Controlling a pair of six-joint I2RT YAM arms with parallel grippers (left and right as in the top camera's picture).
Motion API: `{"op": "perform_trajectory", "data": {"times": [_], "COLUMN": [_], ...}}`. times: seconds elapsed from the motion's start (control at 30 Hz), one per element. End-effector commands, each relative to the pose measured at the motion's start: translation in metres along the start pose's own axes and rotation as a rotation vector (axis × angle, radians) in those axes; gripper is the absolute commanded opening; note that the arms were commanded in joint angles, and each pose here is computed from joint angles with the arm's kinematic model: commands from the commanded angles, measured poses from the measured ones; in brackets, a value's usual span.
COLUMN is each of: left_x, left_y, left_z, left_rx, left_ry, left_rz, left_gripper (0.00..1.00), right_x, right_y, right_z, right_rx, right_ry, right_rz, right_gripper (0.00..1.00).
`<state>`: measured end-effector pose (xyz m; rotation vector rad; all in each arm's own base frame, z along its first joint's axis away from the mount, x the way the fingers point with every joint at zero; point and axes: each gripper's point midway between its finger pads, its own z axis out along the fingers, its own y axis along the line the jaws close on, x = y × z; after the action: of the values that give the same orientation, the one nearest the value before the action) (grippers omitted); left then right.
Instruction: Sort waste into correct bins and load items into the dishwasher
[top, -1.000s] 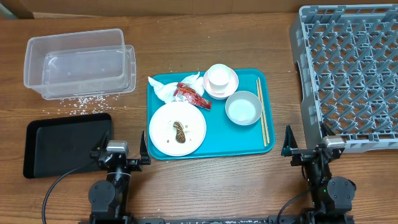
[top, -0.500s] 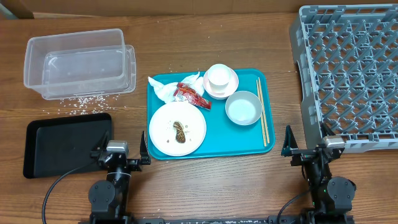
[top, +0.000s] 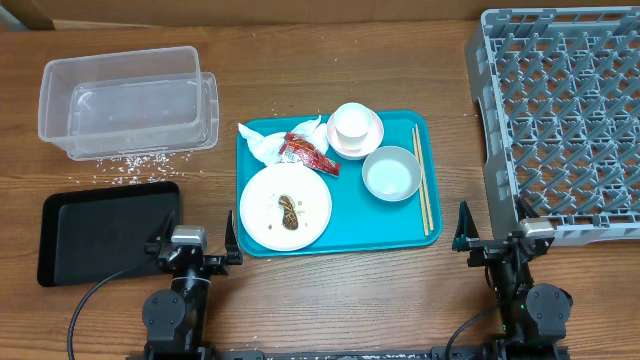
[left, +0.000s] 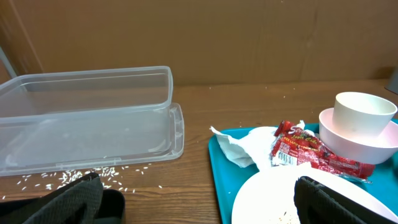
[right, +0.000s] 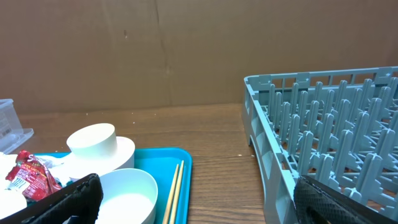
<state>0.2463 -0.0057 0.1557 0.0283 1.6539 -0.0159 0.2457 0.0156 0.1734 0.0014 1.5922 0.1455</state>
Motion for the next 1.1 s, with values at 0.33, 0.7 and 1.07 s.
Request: {"op": "perform_trajectory", "data": {"times": [0.33,0.7,1.07], "left_x": [0.000,-0.007,-0.007], "left_y": [-0.001,-0.044,-0.122], "left_z": [0.000,-0.006,-0.051], "left_rx": [0.001,0.256,0.714], "left_ry": [-0.006,-0.006,0.426], "left_rz": [0.019,-0.213,-1.097], "left_gripper": [1.00,1.00,1.00], "right_x": [0.002,0.002,0.002], "right_y": [-0.001,-0.001,-0.001], "right_z": [0.000,0.000,0.000], "right_rx": [0.004,0.004,0.004], "right_ry": [-0.002,-0.002,-0.002], "right_rz": [0.001,0.001,0.001], "right_gripper": [1.00,1.00,1.00]}}
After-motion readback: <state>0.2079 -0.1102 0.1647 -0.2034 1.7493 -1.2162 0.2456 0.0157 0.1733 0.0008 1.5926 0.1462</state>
